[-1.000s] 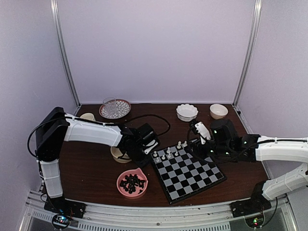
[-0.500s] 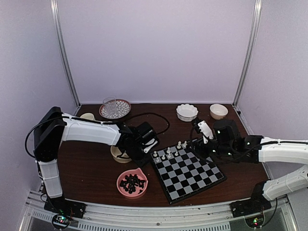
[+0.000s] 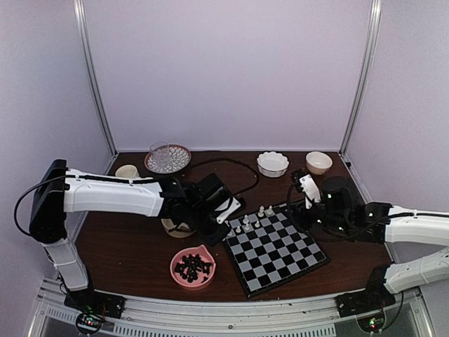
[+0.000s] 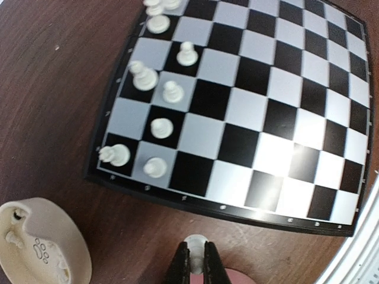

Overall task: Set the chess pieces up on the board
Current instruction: Pick up the pawn from the center of the board, then place the pawn on the chessboard.

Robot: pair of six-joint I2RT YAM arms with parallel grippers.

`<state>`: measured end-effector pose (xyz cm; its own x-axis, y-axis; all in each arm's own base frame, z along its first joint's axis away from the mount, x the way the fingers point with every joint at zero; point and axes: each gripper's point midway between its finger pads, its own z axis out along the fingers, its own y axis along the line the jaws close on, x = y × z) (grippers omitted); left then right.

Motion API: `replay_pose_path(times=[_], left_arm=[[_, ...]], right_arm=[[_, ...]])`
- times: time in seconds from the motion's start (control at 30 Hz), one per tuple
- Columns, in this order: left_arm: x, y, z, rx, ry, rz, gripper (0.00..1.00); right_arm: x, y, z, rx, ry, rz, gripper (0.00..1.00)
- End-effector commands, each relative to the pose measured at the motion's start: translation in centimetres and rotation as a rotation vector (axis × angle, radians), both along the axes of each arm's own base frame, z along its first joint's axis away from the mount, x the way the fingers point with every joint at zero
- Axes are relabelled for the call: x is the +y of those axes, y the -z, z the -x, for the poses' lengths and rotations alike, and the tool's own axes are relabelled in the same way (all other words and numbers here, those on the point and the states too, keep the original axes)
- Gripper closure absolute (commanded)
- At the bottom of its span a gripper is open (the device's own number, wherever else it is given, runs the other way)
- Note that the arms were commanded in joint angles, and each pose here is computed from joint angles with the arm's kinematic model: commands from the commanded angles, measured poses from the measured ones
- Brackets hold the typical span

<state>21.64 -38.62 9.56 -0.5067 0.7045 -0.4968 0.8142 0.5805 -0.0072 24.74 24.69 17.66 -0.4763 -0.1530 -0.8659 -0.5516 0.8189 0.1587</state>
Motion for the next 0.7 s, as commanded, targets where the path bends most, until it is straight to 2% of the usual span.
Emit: replay_pose_path(times=[0.0,0.27,0.5,0.67], left_arm=[[-3.5,-2.0,1.8,-0.023,0.128,0.119,1.00],[-7.0,-0.3,3.6,0.030,0.221,0.128,1.00],[-7.7,1.2,4.2,0.060,0.238,0.102,1.00],[-7.8,1.6,4.1,0.064,0.237,0.095,0.88]], right_arm=[[-1.3,-0.9,-0.8,-0.058,0.076,-0.015,0.72],[-2.1,-1.0,-1.0,-0.081,0.107,-0.012,0.72],[-2.4,-1.4,-0.9,-0.096,0.117,-0.026,0.71],[-2.5,-1.6,-0.8,-0.098,0.116,-0.032,0.71]])
